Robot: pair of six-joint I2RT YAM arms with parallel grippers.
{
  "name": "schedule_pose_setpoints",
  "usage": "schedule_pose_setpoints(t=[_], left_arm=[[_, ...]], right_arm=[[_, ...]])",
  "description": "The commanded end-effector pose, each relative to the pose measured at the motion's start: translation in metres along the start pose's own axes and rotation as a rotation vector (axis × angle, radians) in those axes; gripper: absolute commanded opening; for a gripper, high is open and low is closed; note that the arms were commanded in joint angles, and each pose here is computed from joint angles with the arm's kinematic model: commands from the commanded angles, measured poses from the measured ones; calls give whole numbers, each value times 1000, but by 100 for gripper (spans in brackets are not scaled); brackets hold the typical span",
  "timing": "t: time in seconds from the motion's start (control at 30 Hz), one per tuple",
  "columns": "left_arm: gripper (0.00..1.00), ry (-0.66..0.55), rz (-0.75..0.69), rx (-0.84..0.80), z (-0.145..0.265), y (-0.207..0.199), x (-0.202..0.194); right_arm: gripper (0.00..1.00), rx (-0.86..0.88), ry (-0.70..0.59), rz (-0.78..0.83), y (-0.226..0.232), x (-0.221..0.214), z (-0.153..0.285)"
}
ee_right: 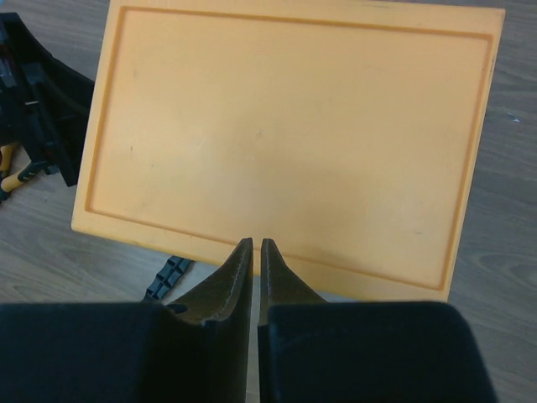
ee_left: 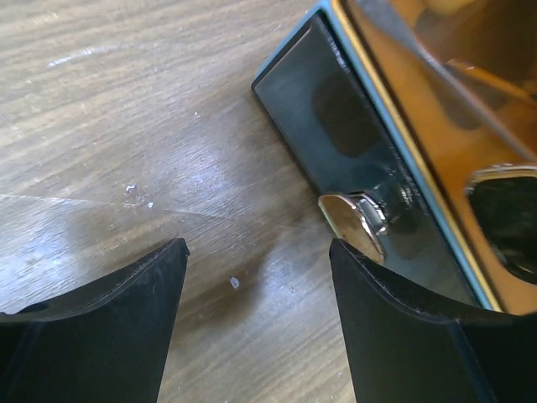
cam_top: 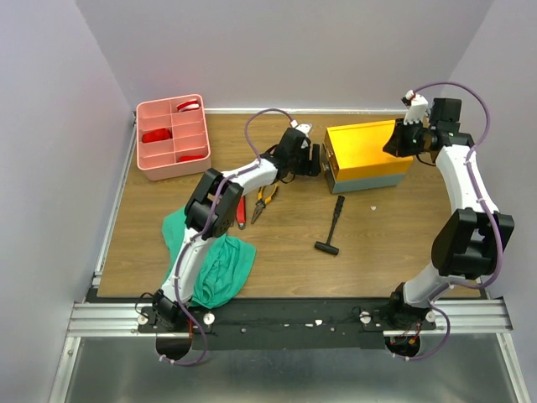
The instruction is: Sort the tools into containers
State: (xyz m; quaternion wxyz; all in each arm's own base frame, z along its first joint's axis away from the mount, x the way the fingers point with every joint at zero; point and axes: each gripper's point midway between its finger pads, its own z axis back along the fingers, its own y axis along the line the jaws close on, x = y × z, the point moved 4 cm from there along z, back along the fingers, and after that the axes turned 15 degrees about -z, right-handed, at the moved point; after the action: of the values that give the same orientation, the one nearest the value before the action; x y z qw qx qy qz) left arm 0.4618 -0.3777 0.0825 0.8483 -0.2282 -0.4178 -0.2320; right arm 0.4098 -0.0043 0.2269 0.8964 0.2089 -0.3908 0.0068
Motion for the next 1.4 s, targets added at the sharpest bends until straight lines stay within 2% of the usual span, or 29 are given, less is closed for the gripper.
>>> schedule_pose_setpoints(t=[0.0, 0.13, 0.33, 0.47, 0.67, 1.1, 1.37], left_arm=[[78, -63, 4, -39, -8, -13, 15], [76, -66, 20, -37, 6, -16, 22], [77, -83, -5, -145, 27, -33, 33], [79, -86, -8, -152, 26, -34, 34], [81, -89, -25, -99, 13, -36, 34], [80, 4, -79, 36, -7, -18, -6], [80, -145, -80, -131, 31, -46, 46]], right_arm=[[16, -18, -19, 31, 3, 2, 9], [16, -18, -11, 26, 2, -6, 7], [16, -15, 15, 11, -2, -15, -1], [16, -11, 27, 4, -3, -17, -4], [17, -17, 26, 0, -4, -18, -5], [17, -33, 29, -3, -7, -21, -6], [17, -35, 31, -6, -8, -21, -9]])
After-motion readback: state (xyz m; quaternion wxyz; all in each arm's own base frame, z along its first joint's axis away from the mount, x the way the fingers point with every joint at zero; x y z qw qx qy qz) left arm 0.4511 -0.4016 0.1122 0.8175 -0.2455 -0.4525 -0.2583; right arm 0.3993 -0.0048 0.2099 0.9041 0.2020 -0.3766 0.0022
